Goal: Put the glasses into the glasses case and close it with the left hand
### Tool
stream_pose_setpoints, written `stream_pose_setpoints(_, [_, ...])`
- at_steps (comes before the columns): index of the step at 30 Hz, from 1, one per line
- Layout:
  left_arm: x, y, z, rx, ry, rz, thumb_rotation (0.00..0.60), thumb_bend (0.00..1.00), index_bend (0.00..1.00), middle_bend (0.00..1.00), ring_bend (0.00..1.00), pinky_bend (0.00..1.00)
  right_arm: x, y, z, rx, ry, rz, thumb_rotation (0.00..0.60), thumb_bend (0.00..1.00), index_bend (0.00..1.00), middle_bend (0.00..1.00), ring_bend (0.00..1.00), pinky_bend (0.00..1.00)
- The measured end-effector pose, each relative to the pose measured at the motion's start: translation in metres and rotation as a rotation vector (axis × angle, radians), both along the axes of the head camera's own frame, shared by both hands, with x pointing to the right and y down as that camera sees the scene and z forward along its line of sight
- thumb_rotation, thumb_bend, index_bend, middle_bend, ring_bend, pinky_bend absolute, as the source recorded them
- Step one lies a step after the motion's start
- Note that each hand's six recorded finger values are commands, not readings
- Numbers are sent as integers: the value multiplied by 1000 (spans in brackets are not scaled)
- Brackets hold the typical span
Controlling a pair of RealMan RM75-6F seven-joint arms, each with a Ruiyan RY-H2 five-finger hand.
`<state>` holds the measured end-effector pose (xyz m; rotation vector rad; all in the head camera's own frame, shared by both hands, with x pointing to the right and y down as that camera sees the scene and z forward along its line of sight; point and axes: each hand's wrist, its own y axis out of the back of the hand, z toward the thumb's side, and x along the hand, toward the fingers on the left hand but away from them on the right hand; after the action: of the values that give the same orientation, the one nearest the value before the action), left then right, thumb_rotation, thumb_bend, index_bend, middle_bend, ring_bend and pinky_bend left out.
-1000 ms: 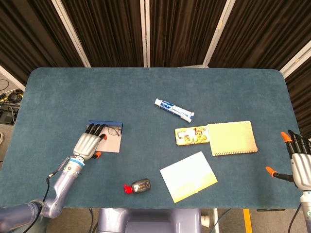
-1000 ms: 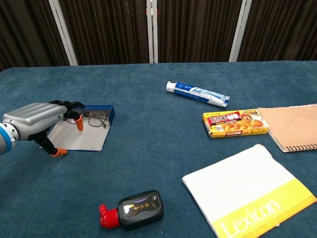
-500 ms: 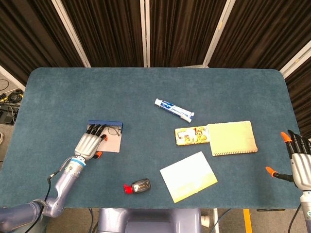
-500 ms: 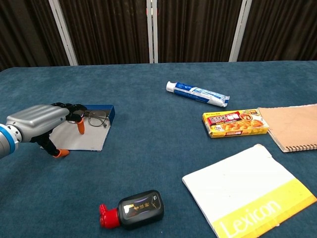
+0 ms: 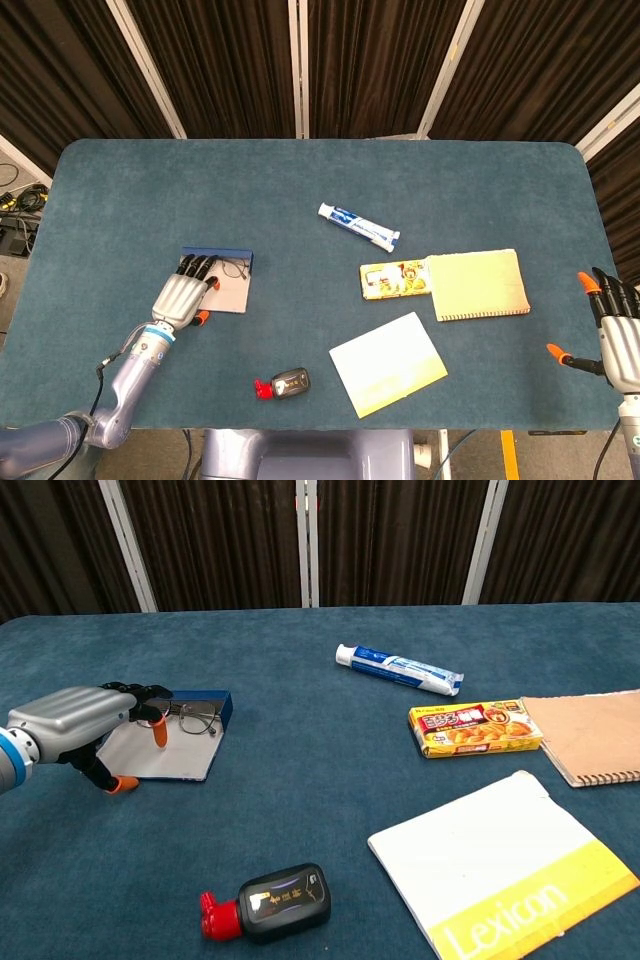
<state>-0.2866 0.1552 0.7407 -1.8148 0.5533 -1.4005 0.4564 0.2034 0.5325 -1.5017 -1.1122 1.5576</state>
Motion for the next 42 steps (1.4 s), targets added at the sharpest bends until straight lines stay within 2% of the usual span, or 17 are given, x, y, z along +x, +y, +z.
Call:
stream_pose_setpoints(16, [-4,-12,-6,14,11,-31,600,460,383,0,0,0,0,0,1,-4,3,1,600,0,0,0,0,0])
stream_pose_setpoints(24, [-3,-29,-6,23,11,-63,600,460,398,0,0,0,0,0,3,-9,6,1,600,0,0,0,0,0])
stream_pose_setpoints(33, [-1,-38,5,21,1,-80,600,463,469,0,0,0,1,0,4,-13,9,5,600,0,0,0,0,0])
stream_pose_setpoints(38, [-3,-35,6,14,21,-88,600,466,612,0,0,0,0,0,5,-14,5,3,600,0,0,0,0,0])
stream_pose_setpoints(42, [-8,-30,-1,8,22,-81,600,468,658,0,0,0,-1,0,5,-13,1,1,600,0,0,0,0,0])
